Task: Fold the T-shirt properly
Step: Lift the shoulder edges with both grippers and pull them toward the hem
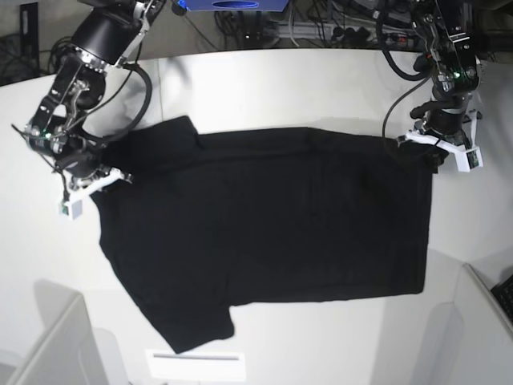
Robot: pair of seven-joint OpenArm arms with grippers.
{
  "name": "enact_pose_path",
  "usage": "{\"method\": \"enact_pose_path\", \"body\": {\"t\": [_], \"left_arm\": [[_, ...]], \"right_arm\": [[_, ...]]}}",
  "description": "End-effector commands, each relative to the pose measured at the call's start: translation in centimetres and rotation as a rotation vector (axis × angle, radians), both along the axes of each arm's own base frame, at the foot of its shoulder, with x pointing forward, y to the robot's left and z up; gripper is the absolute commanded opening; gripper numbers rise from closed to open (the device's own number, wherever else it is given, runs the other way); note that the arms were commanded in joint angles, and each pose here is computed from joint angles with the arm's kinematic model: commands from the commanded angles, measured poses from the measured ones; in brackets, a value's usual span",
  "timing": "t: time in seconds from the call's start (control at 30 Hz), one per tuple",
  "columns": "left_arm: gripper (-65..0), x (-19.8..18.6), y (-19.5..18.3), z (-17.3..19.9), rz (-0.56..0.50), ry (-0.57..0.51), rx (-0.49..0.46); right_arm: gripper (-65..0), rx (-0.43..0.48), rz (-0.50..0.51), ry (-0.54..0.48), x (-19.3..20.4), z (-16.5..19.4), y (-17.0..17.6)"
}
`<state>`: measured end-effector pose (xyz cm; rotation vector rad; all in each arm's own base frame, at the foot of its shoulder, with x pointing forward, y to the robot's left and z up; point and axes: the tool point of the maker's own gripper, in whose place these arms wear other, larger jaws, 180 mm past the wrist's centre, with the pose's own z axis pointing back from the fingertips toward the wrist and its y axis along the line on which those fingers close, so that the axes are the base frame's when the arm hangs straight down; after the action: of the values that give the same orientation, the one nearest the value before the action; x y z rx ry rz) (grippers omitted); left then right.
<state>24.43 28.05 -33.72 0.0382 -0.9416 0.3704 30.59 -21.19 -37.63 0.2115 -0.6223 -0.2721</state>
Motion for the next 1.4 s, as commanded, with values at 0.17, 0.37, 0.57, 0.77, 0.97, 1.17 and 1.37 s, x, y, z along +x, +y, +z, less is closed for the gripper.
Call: {"method": "enact_pose_path", "body": {"t": [0.17, 0.37, 0.57, 0.77, 0.97, 1.17, 1.37], "left_arm": [[-65.0, 1.3, 0.6, 1.7, 0.022, -0.057, 0.013], [-65.0, 1.5, 1.0, 0.7, 0.035, -0.036, 0.002], [-65.0, 1.9, 2.2, 0.5, 0.043, -0.006, 0.101], [-65.0, 2.7, 2.9, 0.6, 0.053, -0.003, 0.141], [-65.0, 3.8, 2.8, -0.3, 0.052, 0.009, 0.12], [-65.0, 4.5, 2.7, -0.4, 0.052, 0.004, 0.111], [-65.0, 5.1, 2.8, -0.7, 0.06, 0.007, 0.097]], "right_arm": [[-65.0, -0.109, 0.049, -0.054, 3.9, 1.7, 0.3], [-65.0, -0.127, 0.084, -0.099, 5.5, 2.1, 1.4], [-65.0, -0.101, 0.086, -0.079, 6.2, 1.3, 1.7], [-65.0, -0.102, 0.082, -0.114, 7.2, 2.1, 1.7], [-65.0, -0.102, 0.08, -0.122, 7.4, 2.3, 1.7], [-65.0, -0.079, 0.086, -0.103, 8.1, 1.7, 2.1], [-65.0, -0.075, 0.087, -0.107, 8.5, 1.9, 2.2]]}}
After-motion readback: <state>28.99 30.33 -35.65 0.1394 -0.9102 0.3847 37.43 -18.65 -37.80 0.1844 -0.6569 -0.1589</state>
